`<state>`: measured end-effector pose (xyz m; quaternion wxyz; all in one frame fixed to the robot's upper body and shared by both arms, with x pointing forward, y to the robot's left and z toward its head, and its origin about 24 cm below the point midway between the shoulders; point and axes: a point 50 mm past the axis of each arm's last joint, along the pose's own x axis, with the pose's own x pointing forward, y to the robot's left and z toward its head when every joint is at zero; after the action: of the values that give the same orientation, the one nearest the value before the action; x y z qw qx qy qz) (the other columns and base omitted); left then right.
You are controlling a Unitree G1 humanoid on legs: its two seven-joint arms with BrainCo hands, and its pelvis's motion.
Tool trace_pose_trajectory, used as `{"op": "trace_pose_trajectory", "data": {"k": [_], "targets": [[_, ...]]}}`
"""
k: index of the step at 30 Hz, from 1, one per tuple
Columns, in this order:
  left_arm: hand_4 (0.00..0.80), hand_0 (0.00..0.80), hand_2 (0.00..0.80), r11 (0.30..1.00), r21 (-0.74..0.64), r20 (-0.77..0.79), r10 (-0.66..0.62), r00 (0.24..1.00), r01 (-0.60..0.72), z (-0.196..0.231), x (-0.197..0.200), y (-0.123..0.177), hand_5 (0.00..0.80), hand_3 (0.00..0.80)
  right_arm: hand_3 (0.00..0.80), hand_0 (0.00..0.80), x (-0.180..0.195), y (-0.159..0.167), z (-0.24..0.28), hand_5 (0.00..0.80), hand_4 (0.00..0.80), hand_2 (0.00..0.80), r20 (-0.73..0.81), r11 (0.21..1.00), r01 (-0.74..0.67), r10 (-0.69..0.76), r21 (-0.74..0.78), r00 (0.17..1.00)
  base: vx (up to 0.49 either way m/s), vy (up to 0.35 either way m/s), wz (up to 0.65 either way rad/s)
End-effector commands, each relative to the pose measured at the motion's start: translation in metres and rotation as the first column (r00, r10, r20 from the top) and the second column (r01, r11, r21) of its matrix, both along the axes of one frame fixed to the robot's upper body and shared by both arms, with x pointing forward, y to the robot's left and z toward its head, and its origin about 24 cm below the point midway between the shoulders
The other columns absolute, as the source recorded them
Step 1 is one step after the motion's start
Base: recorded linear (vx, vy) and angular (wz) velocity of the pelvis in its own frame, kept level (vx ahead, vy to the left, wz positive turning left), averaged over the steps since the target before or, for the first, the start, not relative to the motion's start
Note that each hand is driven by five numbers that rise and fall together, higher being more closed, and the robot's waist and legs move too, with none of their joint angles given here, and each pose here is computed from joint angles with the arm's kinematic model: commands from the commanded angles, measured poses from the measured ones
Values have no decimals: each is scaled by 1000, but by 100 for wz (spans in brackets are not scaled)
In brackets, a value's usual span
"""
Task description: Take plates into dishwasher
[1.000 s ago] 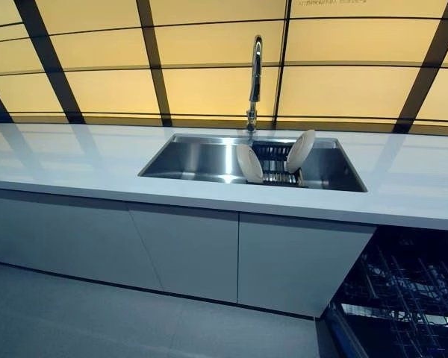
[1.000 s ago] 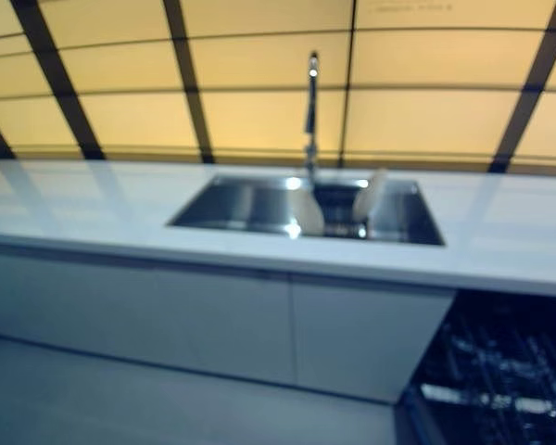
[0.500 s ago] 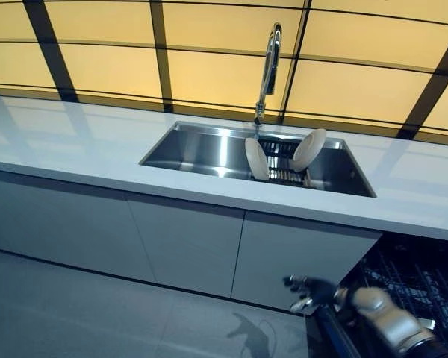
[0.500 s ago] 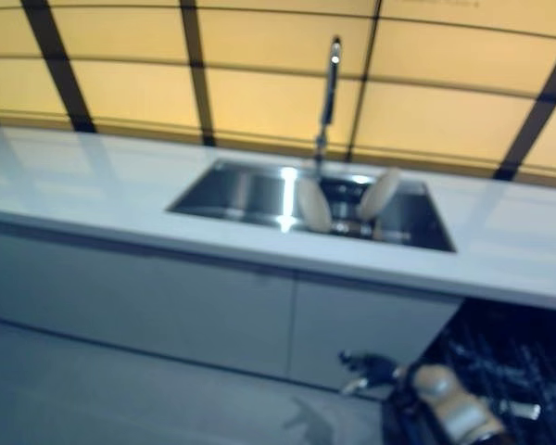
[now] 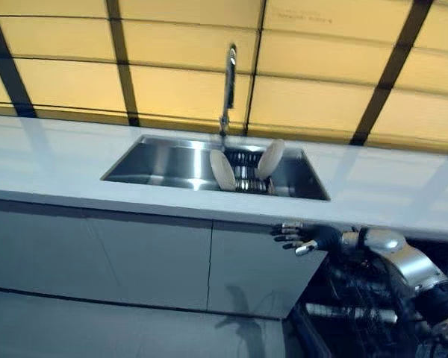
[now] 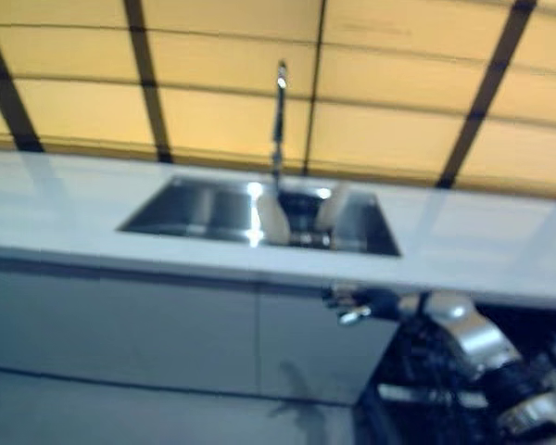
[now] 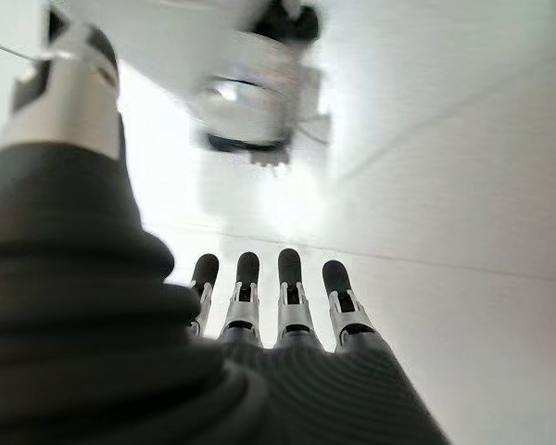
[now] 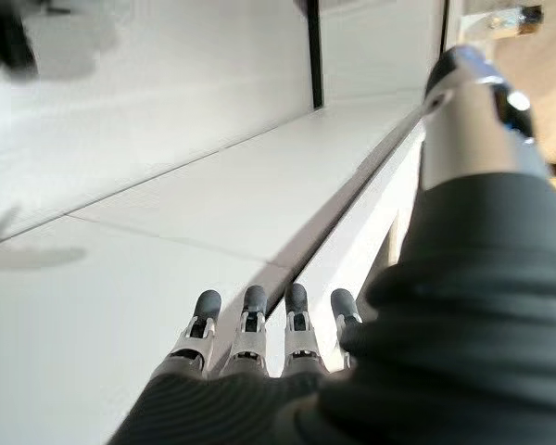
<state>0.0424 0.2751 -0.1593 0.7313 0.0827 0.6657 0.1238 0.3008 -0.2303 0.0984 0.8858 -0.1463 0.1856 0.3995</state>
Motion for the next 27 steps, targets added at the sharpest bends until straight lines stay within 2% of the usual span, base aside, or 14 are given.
{"op": "trace_pose_trajectory", "data": {"k": [1,6,8,14,20,26,27], "targets": [[0,0,0,998,55,12,8,1000,-8,6,-1,18,0,0,0,0,16,4,39,0,0,0,153,990,-7,-15,143,988,178,98,-72],[0,0,0,998,60,21,-10,1000,9,9,6,23,0,0,0,0,14,-10,40,0,0,0,193,979,81,-117,187,974,158,48,-6],[0,0,0,998,56,29,-30,999,29,9,11,22,0,0,0,0,16,-21,45,0,0,0,240,959,176,-228,222,944,96,-12,4],[0,0,0,998,25,18,-64,998,63,5,10,10,0,0,0,0,20,-38,60,0,0,0,329,913,319,-393,255,859,60,-12,-1],[0,0,0,998,13,12,-68,998,68,2,12,3,0,0,0,0,26,-41,90,0,0,0,407,887,340,-448,312,796,45,-2,-3],[0,0,0,997,21,7,-73,997,73,3,13,3,0,0,0,0,33,-63,128,0,0,0,538,844,475,-528,247,657,44,11,1],[0,0,0,997,20,8,-78,997,77,2,14,2,0,0,0,0,34,-68,136,0,0,0,579,828,516,-537,221,613,32,23,3]]}}
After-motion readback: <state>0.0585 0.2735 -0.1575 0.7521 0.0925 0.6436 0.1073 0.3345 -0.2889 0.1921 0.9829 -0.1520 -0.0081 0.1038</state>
